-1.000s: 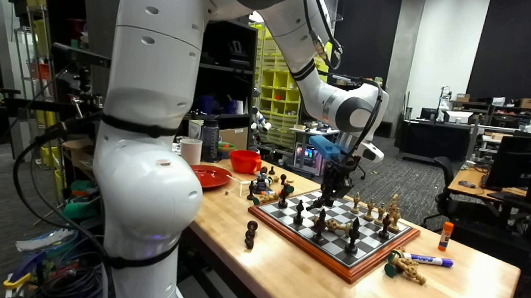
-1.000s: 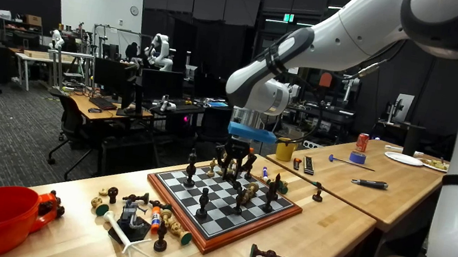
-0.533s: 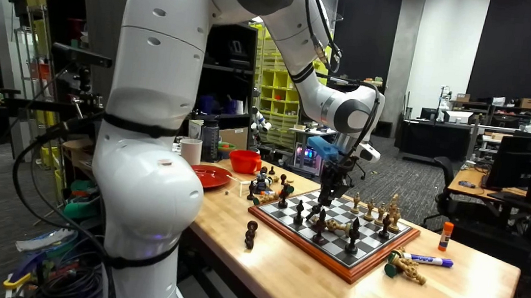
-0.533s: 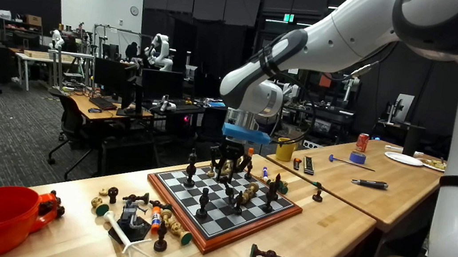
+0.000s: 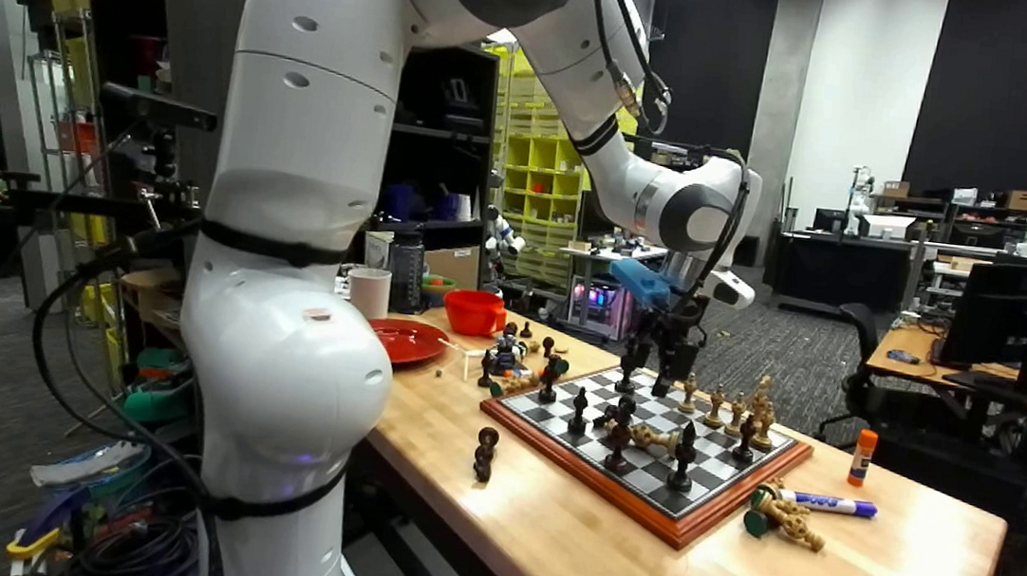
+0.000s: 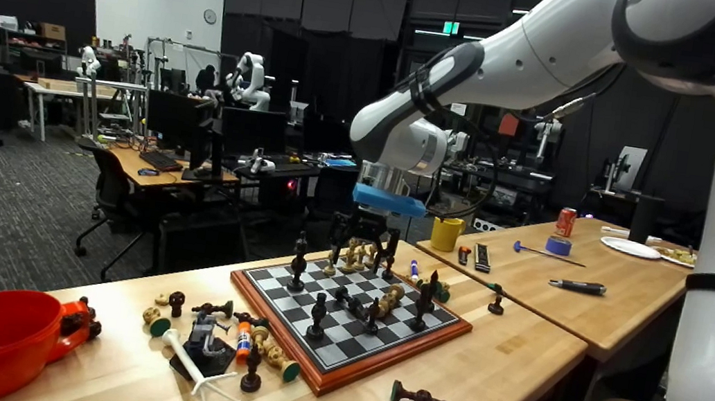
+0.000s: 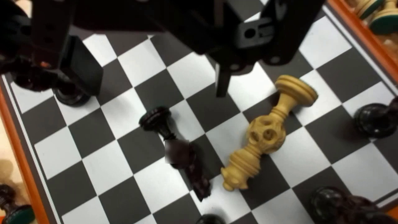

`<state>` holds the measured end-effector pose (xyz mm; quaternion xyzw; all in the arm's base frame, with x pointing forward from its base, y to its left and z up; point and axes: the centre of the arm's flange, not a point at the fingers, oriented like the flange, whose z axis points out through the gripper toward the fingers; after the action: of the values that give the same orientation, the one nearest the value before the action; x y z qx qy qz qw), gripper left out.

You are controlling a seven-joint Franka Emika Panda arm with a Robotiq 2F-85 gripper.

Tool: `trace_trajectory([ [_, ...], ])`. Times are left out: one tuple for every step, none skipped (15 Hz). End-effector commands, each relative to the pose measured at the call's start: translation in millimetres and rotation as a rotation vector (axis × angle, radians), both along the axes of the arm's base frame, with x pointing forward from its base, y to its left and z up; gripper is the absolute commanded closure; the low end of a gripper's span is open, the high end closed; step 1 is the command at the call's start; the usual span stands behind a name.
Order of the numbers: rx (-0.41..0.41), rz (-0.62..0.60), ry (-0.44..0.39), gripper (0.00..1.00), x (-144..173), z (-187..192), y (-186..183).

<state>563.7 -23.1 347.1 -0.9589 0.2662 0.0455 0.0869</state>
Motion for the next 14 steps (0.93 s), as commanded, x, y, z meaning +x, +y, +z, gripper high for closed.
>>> trace_trajectory([
  [-0.021, -0.07, -0.084, 0.0, -3, 45, -51],
  [-0.034, -0.114, -0.114, 0.0, 0, 58, -73],
  [-0.045, -0.161, -0.139, 0.0, 4, 69, -96],
  [-0.057, -0.213, -0.164, 0.0, 9, 79, -121],
  [-0.069, -0.272, -0.177, 0.0, 15, 88, -147],
  [-0.083, -0.336, -0.191, 0.0, 19, 94, -173],
  [-0.09, -0.39, -0.202, 0.0, 21, 99, -196],
  [-0.104, -0.443, -0.202, 0.0, 22, 102, -217],
  [-0.122, -0.494, -0.205, 0.0, 23, 103, -234],
  [-0.141, -0.543, -0.201, 0.0, 22, 101, -250],
  [-0.155, -0.583, -0.189, 0.0, 22, 99, -264],
  [-0.176, -0.628, -0.181, 0.0, 22, 94, -278],
  [-0.196, -0.667, -0.17, 0.0, 22, 90, -290],
  [-0.216, -0.703, -0.16, 0.0, 22, 85, -300],
])
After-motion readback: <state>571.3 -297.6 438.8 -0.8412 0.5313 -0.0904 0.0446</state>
